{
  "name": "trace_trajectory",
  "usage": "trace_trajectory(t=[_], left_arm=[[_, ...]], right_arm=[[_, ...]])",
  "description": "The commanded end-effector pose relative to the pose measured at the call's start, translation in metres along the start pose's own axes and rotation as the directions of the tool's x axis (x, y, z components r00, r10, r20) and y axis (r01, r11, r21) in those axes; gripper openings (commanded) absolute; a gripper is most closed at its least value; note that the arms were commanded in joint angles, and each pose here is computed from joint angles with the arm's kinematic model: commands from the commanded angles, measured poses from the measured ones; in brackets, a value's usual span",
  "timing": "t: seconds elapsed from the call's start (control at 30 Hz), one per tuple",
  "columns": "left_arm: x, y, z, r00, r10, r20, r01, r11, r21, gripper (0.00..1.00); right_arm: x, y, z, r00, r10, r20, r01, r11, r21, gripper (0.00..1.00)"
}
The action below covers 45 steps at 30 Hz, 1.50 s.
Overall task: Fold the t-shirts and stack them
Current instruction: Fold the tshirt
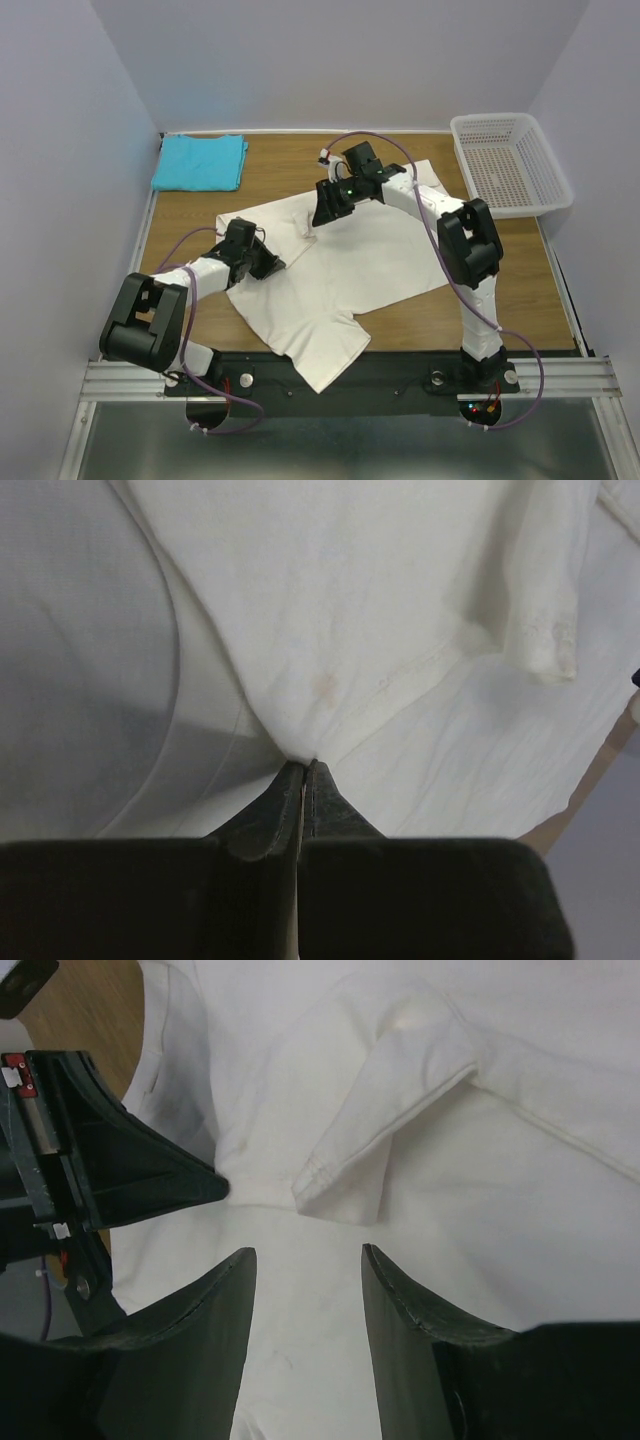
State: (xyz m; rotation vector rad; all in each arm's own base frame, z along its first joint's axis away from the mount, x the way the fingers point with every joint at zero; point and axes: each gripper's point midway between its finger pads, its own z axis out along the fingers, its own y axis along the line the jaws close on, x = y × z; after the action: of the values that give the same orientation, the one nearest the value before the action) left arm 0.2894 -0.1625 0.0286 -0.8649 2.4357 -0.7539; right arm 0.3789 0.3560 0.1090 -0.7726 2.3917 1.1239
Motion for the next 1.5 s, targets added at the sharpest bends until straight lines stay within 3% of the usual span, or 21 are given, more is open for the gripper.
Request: trace_trajectory(t=[0.0,0.8,1.23,1.37,1.47], left_arm=[[-0.007,-0.019,-0.010,0.999,0.030,0.035,-0.032,0.997,0.066,0.00],[-0.006,-0.028,-0.021,0.998,0.052,0.033,-0.055,0.992,0.111,0.00],[-0.004,-0.027,-0.021,0.998,0.049,0.029,-0.052,0.992,0.116,0.00],[-0.004,-0.025,-0.021,0.998,0.048,0.028,-0.051,0.992,0.113,0.00],[-0.004,-0.026,-0.021,0.998,0.050,0.029,-0.053,0.992,0.117,0.00]], right_arm=[[-0.022,0.015,0.009,0.999,-0.027,0.045,0.030,0.998,-0.059,0.52],[-0.014,0.002,0.047,1.000,-0.013,0.023,0.011,0.996,0.090,0.47],[-0.003,0.012,0.060,1.000,0.003,-0.003,-0.003,0.997,0.082,0.43],[-0.001,0.012,0.063,1.000,0.009,-0.008,-0.008,0.996,0.089,0.39],[-0.004,0.007,0.061,1.000,0.002,0.004,-0.003,0.992,0.123,0.28]])
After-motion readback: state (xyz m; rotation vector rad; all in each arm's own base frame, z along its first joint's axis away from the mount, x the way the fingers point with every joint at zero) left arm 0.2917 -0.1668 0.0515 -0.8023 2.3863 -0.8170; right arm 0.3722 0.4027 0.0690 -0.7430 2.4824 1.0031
